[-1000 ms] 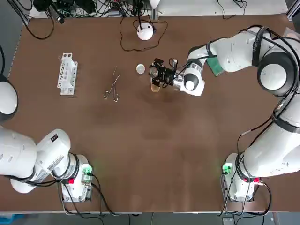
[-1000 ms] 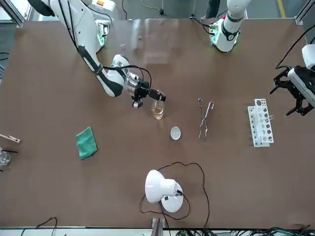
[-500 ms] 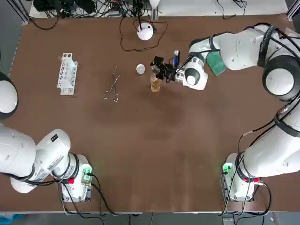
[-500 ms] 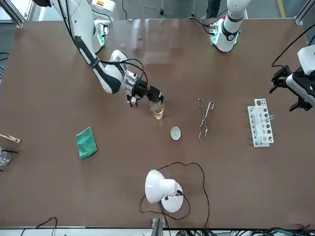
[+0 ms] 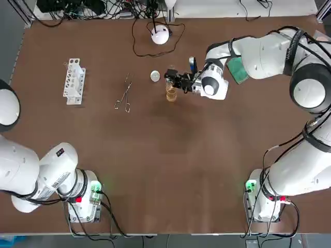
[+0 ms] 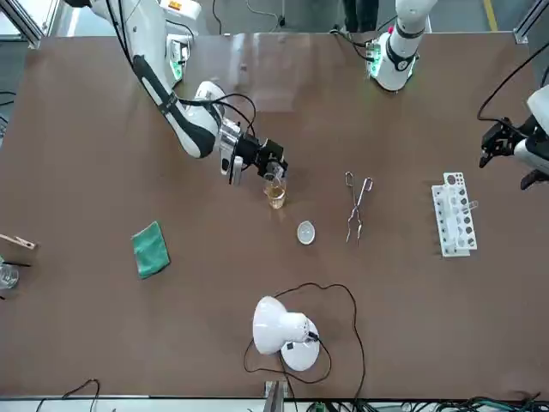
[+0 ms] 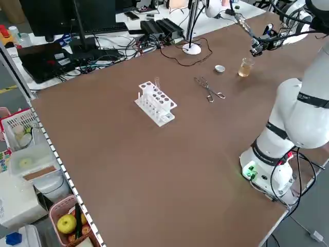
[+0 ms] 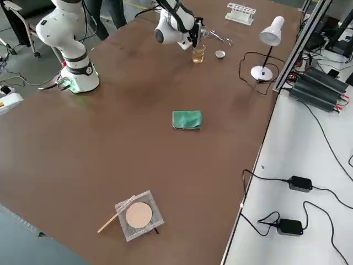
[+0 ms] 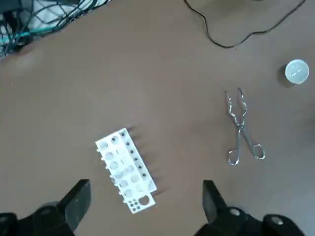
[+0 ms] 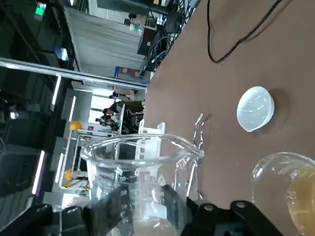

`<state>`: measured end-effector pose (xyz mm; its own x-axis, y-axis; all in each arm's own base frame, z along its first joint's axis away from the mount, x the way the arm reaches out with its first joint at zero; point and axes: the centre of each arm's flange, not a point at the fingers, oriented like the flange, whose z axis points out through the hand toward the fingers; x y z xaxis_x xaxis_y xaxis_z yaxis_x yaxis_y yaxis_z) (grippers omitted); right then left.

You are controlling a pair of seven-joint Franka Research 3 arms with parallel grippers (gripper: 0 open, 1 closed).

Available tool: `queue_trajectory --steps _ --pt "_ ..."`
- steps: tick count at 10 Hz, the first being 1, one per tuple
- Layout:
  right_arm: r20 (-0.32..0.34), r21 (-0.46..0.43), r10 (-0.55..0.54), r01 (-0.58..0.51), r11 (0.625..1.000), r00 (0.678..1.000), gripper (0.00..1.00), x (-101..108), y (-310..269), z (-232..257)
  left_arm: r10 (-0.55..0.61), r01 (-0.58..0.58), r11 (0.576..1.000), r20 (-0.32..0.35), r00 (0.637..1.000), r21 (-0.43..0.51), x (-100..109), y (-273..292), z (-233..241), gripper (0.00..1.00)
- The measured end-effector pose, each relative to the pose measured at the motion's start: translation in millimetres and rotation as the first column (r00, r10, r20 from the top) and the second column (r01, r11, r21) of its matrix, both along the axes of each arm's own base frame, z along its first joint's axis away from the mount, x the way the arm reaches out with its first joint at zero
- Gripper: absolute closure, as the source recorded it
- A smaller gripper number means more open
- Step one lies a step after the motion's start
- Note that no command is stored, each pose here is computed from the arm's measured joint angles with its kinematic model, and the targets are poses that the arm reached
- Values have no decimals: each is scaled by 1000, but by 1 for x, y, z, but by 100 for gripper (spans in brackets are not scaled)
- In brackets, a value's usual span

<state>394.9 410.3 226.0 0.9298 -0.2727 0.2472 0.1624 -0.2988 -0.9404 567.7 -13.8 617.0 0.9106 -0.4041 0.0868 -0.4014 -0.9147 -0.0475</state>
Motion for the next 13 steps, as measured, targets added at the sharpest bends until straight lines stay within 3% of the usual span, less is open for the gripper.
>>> queue_trajectory --steps 2,5,9,13 --pt "104 -58 46 -41 997 993 62 -8 5 5 137 -137 991 -30 990 4 -5 -23 2 0" --pt "240 -111 93 -68 991 966 62 -11 6 17 189 -189 982 -22 982 0 -5 -11 8 0" --pt "479 -233 155 -45 971 864 62 8 -15 29 173 -173 985 -2 985 -4 -7 -23 20 0" --pt "604 -337 253 -45 940 756 62 30 -69 17 188 -188 982 9 982 -6 -7 -14 27 0"
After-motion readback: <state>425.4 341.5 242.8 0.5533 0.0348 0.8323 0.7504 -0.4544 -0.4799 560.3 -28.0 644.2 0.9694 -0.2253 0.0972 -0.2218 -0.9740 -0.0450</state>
